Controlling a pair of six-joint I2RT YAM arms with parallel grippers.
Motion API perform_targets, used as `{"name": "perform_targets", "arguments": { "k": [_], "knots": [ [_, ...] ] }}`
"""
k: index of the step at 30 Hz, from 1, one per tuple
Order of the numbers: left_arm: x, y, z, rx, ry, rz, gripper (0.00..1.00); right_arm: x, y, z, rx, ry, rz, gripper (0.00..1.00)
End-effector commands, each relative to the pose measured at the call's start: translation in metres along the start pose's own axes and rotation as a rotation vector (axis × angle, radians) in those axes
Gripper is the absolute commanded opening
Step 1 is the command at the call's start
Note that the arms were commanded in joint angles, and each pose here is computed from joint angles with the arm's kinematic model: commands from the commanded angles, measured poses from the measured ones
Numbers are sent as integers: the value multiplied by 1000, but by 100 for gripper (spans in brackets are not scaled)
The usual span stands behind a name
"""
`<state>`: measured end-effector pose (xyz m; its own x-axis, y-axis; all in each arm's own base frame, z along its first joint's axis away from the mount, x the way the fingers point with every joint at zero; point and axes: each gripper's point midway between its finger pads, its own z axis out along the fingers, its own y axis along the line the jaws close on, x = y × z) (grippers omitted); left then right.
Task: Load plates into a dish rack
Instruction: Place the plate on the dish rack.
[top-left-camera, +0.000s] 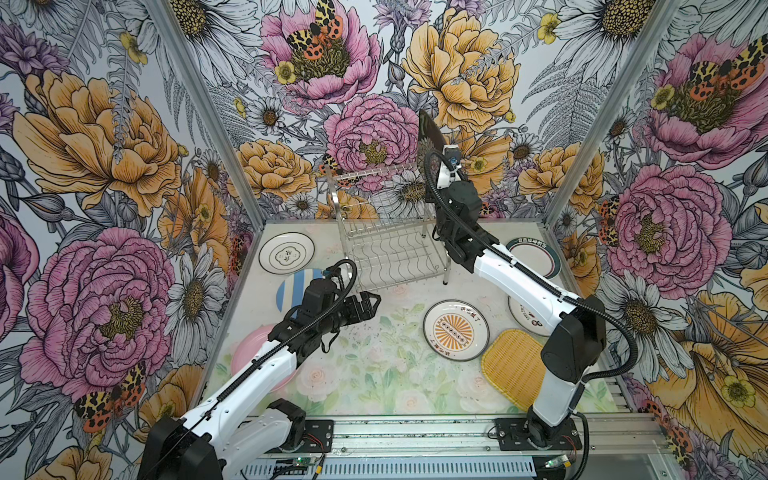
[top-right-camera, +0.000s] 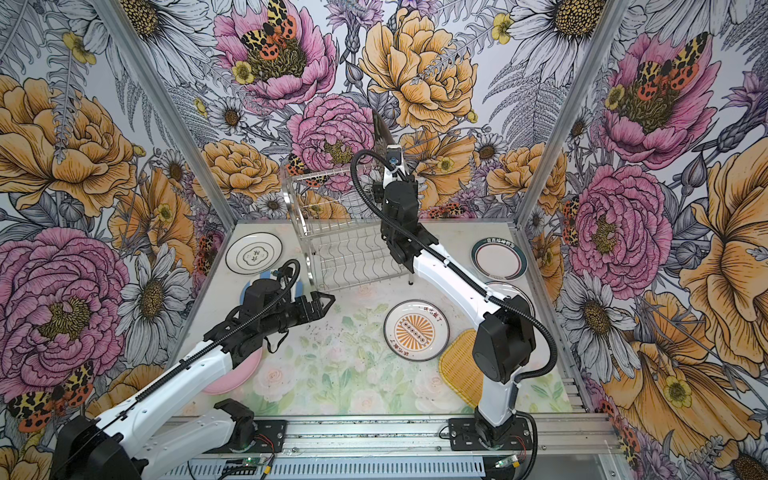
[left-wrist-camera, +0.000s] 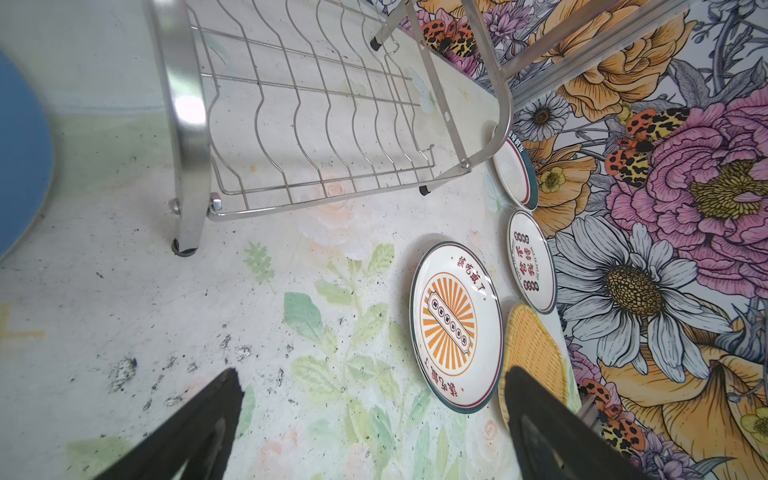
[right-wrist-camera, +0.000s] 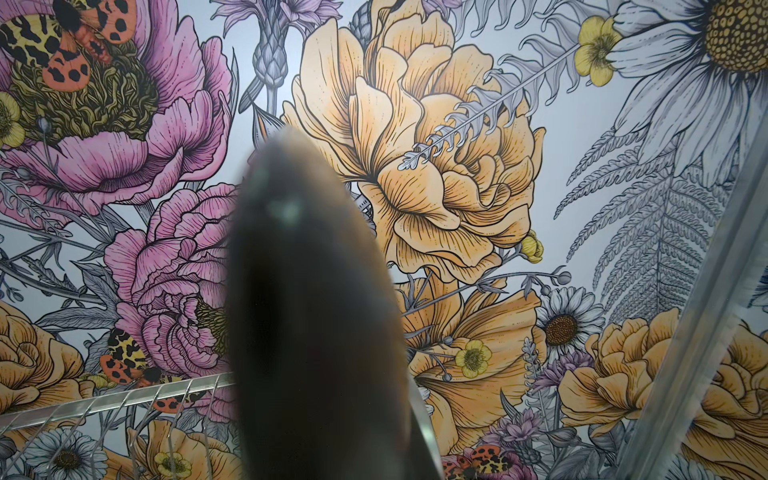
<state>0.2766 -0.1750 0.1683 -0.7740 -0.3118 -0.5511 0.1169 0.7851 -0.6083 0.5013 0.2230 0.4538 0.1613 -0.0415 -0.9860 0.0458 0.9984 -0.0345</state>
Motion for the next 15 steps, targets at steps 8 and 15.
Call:
{"name": "perform_targets", "arguments": {
  "k": [8,15],
  "knots": [
    [-4,5,0,-9,-31,-2,99,-41,-10,-6,30,-131,143,0],
    [-3,5,1,-7,-25,-1,99,-24,-8,-3,26,-89,146,0]
  ]
}}
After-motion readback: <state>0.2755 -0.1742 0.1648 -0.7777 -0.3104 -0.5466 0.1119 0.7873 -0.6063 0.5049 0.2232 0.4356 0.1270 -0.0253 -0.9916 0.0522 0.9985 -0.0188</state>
